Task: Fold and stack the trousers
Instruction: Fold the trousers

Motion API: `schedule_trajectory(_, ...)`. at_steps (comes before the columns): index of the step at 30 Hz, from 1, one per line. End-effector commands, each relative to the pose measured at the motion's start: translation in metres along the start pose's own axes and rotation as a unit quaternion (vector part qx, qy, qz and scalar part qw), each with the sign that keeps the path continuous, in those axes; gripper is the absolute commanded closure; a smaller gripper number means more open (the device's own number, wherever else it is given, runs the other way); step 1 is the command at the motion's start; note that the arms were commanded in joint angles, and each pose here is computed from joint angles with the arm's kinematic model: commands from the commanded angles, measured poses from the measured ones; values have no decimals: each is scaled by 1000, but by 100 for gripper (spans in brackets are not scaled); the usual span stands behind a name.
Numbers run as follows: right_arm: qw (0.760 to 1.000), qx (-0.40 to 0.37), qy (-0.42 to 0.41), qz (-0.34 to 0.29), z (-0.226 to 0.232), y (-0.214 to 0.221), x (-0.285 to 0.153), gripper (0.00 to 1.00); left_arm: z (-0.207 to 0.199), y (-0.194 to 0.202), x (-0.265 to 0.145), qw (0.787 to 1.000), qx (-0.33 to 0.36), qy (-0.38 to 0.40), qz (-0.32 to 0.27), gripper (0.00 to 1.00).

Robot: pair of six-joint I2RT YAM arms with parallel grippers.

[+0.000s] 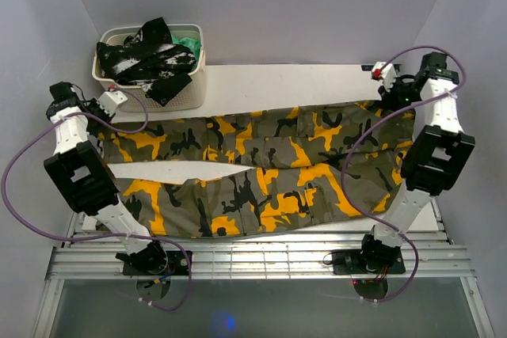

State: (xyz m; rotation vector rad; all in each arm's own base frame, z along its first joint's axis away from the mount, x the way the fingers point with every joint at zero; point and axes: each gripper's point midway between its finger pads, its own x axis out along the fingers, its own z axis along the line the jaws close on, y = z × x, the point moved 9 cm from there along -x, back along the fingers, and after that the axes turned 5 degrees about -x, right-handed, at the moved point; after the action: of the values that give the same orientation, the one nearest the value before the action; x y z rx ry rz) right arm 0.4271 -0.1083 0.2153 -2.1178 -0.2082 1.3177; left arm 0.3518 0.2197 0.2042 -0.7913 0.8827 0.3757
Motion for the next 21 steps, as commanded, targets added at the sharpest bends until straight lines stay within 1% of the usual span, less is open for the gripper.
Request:
schedule_trajectory(1,993,-41,111,-3,-13,11,-69,92,36,-2,-39,996,-10,-89,-32,100)
schedule_trajectory(2,993,-44,107,-9,4,11,-77,92,34,5,-45,996,-17,-84,-34,100)
schedule_trajectory(3,993,-49,105,-9,14,14,-81,92,32,5,-60,995,-13,-90,-48,100)
schedule_trajectory(4,992,-73,104,-6,23,18,-86,92,27,5,-67,994,-13,-82,-71,100)
schedule_trajectory(5,989,-87,123,-1,36,18,-107,92,16,21,-72,995,-22,-64,-70,100)
schedule_trajectory(6,992,-80,98,-2,60,32,-96,92,10,23,-92,994,-15,-69,-84,100)
schedule_trajectory(7,989,-111,96,4,72,37,-100,92,1,27,-98,993,-15,-57,-107,100)
schedule_trajectory(8,985,-126,115,14,87,40,-116,92,-17,49,-102,995,-21,-31,-97,100)
schedule_trajectory(9,984,-136,110,20,100,47,-116,92,-29,59,-109,995,-10,-16,-100,100)
schedule_trajectory(10,985,-148,89,31,125,67,-107,92,-43,65,-119,995,4,-8,-97,100)
schedule_trajectory(11,982,-162,89,43,138,70,-109,92,-71,88,-116,996,-27,30,-84,100)
schedule_trajectory(12,981,-167,76,59,150,81,-106,92,-83,100,-116,996,6,48,-78,100)
schedule_trajectory(13,983,-161,56,63,169,96,-96,92,-99,109,-115,995,6,70,-67,100)
schedule_trajectory(14,985,-154,43,66,177,102,-91,92,-115,125,-113,995,0,100,-30,100)
schedule_trajectory(15,986,-145,27,76,185,109,-87,92,-144,139,-97,989,-18,143,-16,100)
schedule_trajectory(16,988,-133,7,74,196,115,-78,92,-149,148,-86,991,-19,135,2,100)
schedule_trajectory(17,989,-125,-8,73,200,122,-71,92,-160,159,-78,988,-23,151,29,100)
schedule_trajectory(18,990,-120,-18,77,203,125,-68,92,-185,168,-64,983,-37,176,34,100)
schedule_trajectory(20,991,-97,-45,77,208,130,-56,92,-194,180,-48,982,-45,173,57,100)
schedule_trajectory(21,991,-91,-48,90,206,134,-54,92,-200,186,-45,979,-49,182,79,100)
